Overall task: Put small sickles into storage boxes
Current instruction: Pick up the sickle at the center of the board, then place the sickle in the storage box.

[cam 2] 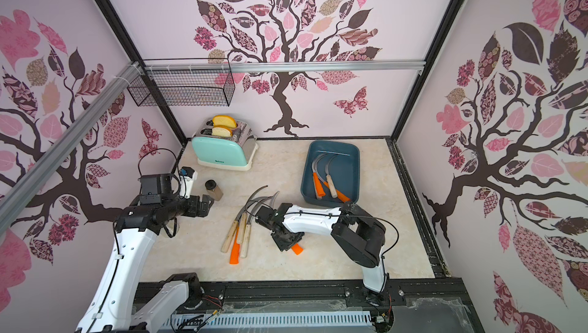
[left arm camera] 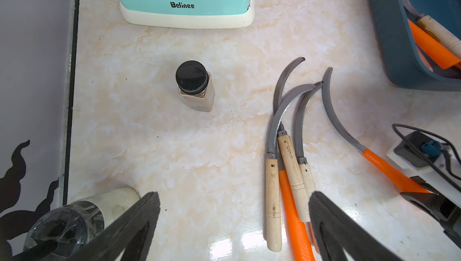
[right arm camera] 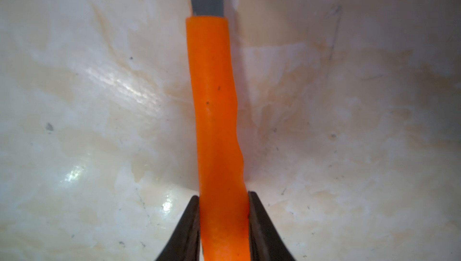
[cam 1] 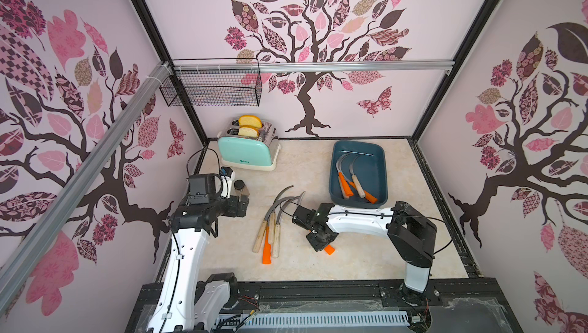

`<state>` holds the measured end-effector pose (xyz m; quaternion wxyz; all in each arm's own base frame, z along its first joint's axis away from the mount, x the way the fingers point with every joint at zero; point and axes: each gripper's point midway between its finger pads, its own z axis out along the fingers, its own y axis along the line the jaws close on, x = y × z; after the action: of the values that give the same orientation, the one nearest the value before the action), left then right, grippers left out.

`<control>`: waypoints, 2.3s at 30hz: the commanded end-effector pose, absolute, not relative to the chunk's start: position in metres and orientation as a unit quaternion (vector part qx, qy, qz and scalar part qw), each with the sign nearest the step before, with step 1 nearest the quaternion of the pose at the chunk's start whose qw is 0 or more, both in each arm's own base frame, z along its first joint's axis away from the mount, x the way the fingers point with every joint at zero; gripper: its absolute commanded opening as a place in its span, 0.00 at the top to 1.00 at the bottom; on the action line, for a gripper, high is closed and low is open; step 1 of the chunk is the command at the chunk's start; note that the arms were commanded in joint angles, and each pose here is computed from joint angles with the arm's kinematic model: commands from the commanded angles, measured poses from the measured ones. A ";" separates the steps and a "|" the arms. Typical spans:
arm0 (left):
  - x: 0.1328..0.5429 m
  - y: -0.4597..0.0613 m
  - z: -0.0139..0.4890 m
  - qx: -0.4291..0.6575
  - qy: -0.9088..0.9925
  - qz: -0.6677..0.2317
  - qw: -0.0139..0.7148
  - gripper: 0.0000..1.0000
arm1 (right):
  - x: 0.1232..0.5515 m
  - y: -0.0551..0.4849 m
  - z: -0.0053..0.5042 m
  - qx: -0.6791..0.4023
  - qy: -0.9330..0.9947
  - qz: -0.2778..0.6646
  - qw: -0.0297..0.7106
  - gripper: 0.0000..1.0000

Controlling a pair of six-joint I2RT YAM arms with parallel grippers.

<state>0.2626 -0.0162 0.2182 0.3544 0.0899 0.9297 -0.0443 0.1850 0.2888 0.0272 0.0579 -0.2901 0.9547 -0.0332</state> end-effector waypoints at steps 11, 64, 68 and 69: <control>0.265 -0.016 0.231 0.085 0.925 -0.048 0.368 0.02 | 0.201 0.293 0.050 -0.284 0.953 -0.016 0.104 0.86; 0.267 -0.021 0.238 0.093 0.921 -0.060 0.373 0.02 | 0.379 0.148 0.145 -0.068 0.982 0.078 0.155 0.83; 0.267 -0.023 0.235 0.094 0.922 -0.064 0.369 0.02 | 0.390 0.137 0.135 -0.054 0.985 0.079 0.143 0.83; 0.268 -0.023 0.235 0.095 0.922 -0.066 0.369 0.02 | 0.392 0.134 0.132 -0.052 0.986 0.078 0.139 0.83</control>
<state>0.2672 -0.0210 0.2305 0.3637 0.0943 0.9250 -0.0573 0.3792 0.1366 0.1256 0.1285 -0.0576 0.9877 0.0681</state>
